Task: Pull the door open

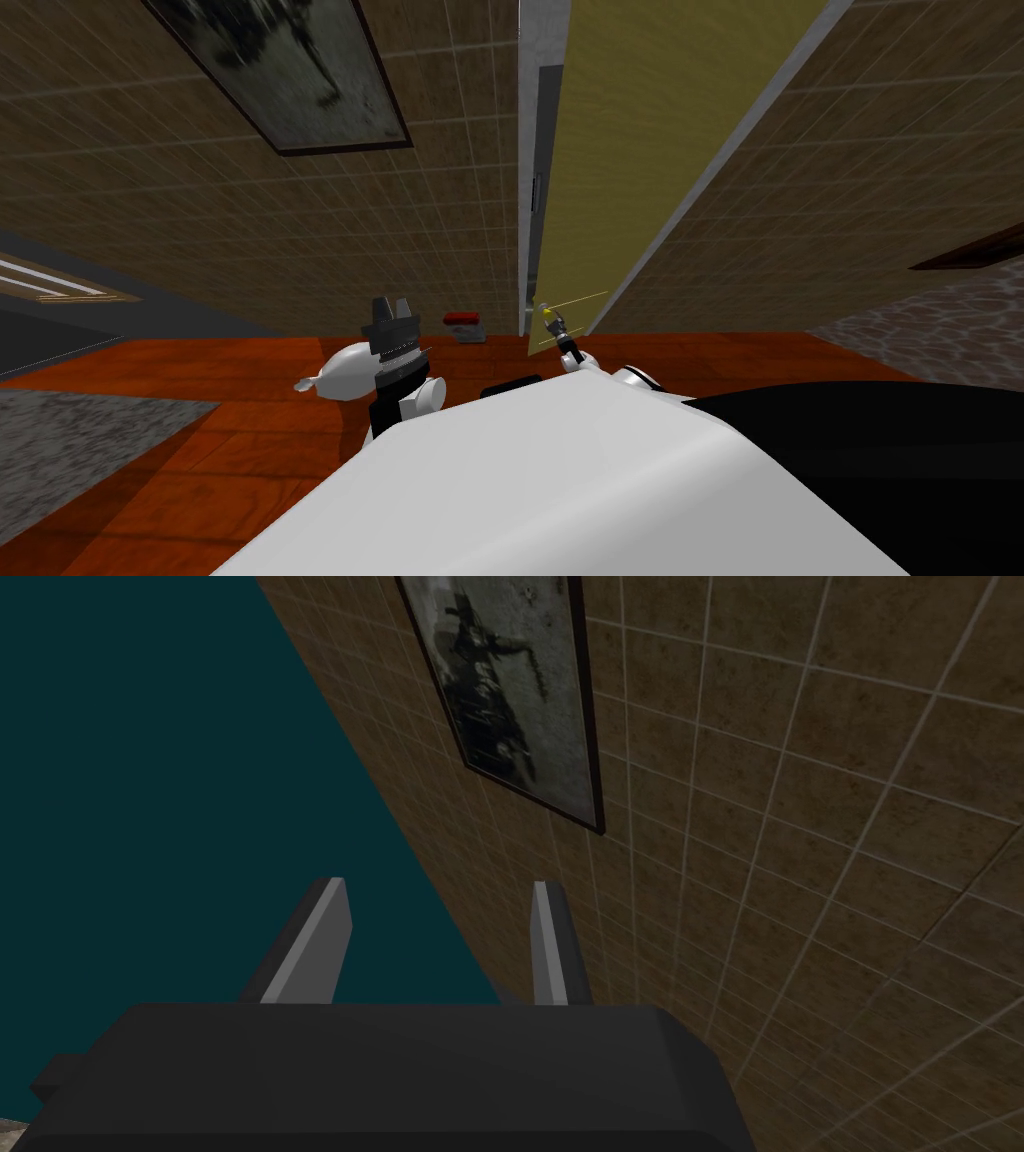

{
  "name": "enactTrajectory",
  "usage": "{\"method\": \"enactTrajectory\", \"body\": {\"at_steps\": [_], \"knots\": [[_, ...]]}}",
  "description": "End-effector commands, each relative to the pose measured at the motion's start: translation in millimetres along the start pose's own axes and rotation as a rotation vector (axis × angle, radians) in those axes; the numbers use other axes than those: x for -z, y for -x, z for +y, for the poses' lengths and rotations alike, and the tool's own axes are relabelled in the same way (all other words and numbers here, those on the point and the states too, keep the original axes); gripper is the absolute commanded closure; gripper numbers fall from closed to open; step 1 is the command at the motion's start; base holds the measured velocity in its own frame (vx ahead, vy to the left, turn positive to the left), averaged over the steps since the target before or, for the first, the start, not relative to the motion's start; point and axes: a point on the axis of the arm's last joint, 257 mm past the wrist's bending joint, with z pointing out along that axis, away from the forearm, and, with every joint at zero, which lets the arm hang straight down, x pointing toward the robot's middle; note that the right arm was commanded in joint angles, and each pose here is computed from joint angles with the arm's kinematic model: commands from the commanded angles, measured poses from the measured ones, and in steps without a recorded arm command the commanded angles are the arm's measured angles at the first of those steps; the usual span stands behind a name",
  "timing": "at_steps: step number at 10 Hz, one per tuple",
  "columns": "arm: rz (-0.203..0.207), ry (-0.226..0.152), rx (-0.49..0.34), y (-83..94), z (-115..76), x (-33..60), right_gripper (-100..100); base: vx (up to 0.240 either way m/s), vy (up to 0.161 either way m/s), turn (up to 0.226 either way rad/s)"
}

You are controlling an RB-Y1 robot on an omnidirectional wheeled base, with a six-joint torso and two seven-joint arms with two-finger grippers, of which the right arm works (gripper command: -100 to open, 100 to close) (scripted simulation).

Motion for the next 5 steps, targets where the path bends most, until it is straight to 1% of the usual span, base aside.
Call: {"method": "enactTrajectory", "body": {"at_steps": [1, 2, 3, 4, 5], "knots": [[0.001, -0.001, -0.059, -2.0, -1.7, -1.1, -100, -0.070, -0.026, 0.060], [0.001, -0.001, -0.075, -2.0, -1.7, -1.1, -100, -0.053, -0.022, 0.020], [0.001, -0.002, -0.115, -3.4, -2.7, -1.7, -100, -0.053, -0.026, 0.033], [0.001, -0.002, -0.122, -3.4, -2.7, -1.7, -100, -0.040, -0.020, 0.020], [0.002, -0.004, -0.168, -4.8, -3.9, -2.4, -100, -0.044, -0.019, 0.033]]}}
